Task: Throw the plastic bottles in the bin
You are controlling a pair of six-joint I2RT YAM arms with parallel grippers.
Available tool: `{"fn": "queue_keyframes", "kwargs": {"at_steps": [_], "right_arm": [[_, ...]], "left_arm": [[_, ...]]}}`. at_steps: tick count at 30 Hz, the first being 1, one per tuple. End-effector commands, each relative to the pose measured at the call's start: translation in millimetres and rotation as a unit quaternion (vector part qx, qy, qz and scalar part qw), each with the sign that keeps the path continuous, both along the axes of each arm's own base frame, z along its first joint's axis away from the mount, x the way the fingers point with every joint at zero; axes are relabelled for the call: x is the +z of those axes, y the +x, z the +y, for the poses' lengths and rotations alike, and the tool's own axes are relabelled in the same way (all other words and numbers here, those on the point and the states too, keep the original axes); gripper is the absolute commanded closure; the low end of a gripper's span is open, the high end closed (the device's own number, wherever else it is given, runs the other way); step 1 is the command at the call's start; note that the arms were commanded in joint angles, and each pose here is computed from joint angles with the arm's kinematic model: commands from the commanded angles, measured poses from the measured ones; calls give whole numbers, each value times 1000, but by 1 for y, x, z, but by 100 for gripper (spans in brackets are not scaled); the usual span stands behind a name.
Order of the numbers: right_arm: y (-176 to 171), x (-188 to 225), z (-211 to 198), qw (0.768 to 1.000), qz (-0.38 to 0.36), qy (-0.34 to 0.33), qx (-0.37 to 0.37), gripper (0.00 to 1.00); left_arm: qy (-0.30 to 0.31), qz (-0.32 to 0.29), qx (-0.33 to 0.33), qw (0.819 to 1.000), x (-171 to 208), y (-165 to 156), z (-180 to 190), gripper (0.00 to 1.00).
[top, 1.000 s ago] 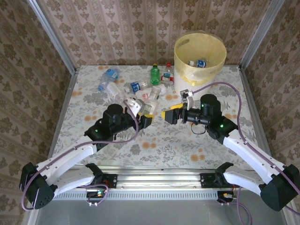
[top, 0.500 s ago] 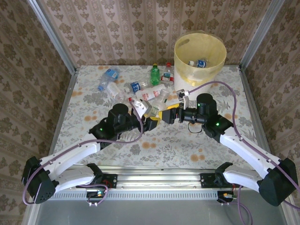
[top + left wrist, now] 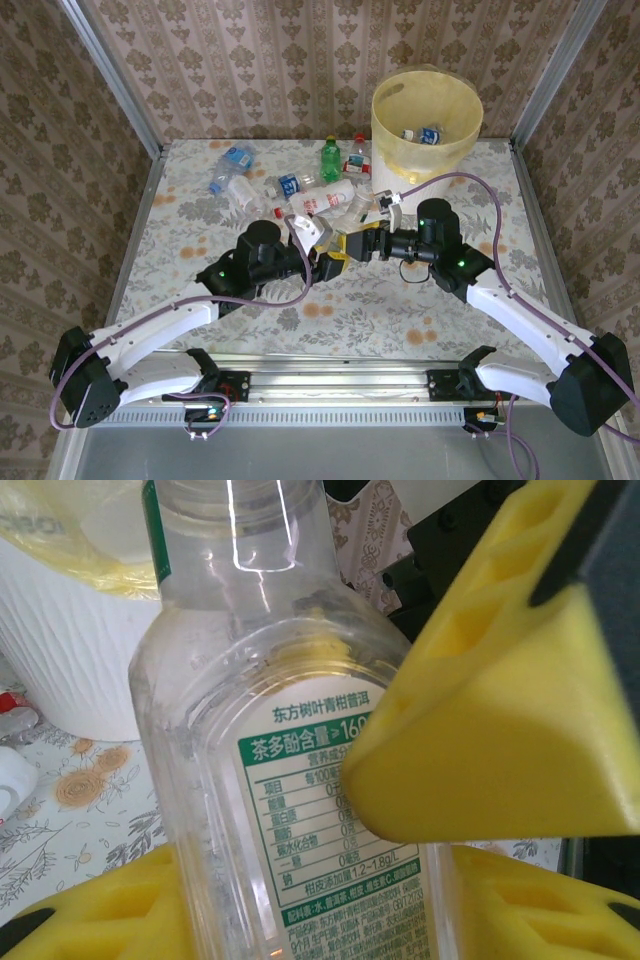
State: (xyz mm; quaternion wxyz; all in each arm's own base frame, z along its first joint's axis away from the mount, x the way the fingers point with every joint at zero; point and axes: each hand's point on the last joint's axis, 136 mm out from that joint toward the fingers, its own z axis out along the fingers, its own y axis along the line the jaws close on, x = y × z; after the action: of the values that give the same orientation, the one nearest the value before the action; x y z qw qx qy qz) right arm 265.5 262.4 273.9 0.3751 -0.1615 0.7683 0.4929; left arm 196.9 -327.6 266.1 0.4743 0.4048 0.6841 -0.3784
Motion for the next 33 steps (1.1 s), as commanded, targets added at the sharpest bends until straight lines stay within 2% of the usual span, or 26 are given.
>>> {"fn": "queue_keyframes", "kwargs": {"at_steps": [1, 8, 12, 13, 17, 18, 21, 33], "right_arm": [[3, 9, 2, 1000, -9, 7, -6, 22], [5, 8, 2, 1000, 0, 12, -10, 41], [5, 10, 3, 1000, -1, 16, -10, 47], [5, 11, 3, 1000, -1, 16, -10, 49], [5, 12, 2, 1000, -2, 15, -13, 54], [6, 12, 1, 1000, -2, 14, -15, 55], [6, 11, -2, 1000, -5, 5, -22, 56], [22, 30, -26, 991, -58, -77, -88, 63]], "left_arm": [[-23, -23, -14, 999, 18, -3, -5, 64], [-21, -21, -7, 1000, 13, -1, -4, 61], [-24, -22, -9, 999, 14, -2, -4, 58], [-24, -21, -7, 999, 13, -2, -3, 54], [-25, -20, 10, 999, 11, 1, 1, 17], [-26, -21, 16, 999, 12, 3, 3, 11], [-27, -27, 37, 999, 12, 6, 11, 2], [-45, -43, 128, 990, 17, 16, 60, 0]]}}
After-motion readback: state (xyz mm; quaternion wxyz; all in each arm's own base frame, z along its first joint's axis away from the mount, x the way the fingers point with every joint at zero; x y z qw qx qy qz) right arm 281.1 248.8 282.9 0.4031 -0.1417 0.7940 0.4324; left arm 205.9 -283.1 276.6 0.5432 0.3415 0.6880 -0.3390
